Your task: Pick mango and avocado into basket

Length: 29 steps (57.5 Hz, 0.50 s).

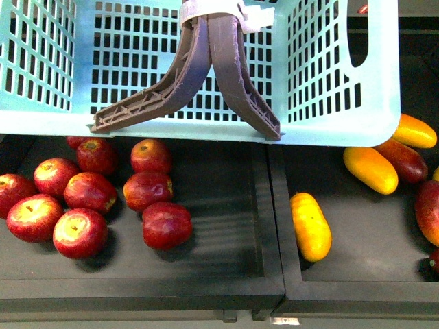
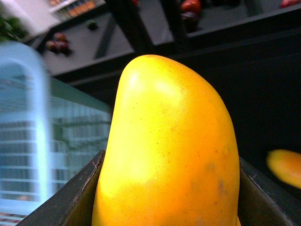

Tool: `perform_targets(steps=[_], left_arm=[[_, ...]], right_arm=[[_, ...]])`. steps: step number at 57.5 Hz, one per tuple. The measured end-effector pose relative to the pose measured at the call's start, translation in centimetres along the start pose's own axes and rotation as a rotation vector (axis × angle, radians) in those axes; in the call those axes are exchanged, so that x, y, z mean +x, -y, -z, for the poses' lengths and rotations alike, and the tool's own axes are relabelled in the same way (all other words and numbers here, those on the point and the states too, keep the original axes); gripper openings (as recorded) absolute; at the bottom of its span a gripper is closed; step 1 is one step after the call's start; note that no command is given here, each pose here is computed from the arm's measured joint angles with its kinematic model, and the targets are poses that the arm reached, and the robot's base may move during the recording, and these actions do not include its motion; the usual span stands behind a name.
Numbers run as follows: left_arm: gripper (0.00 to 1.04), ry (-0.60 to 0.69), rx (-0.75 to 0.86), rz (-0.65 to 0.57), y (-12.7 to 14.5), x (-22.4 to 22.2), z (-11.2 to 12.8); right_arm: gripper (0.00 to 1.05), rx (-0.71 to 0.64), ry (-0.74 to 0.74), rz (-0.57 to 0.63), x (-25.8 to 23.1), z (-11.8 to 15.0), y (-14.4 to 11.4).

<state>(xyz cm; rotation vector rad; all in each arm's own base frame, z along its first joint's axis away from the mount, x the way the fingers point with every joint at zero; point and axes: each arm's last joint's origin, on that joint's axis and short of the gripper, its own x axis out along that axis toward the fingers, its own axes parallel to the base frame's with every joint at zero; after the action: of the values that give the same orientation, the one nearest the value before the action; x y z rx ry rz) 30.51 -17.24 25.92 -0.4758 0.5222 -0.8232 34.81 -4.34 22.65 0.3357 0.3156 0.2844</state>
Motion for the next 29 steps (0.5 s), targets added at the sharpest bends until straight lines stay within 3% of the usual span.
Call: perform_targets(steps=[11, 19, 29], left_arm=[[0.14, 0.001, -0.001, -0.001, -0.1, 0.0, 0.0], [0.14, 0.001, -0.001, -0.002, 0.0, 0.0, 0.0], [0.14, 0.003, 0.0, -0.004, -0.1, 0.0, 0.0]], right_arm=[[0.66, 0.144, -0.007, -0.131, -1.3, -0.8, -6.9], [0.66, 0.167, -0.082, -0.146, -0.5, 1.7, -10.5], [0.66, 0.155, -0.142, -0.125, 0.8, 4.4, -12.8]])
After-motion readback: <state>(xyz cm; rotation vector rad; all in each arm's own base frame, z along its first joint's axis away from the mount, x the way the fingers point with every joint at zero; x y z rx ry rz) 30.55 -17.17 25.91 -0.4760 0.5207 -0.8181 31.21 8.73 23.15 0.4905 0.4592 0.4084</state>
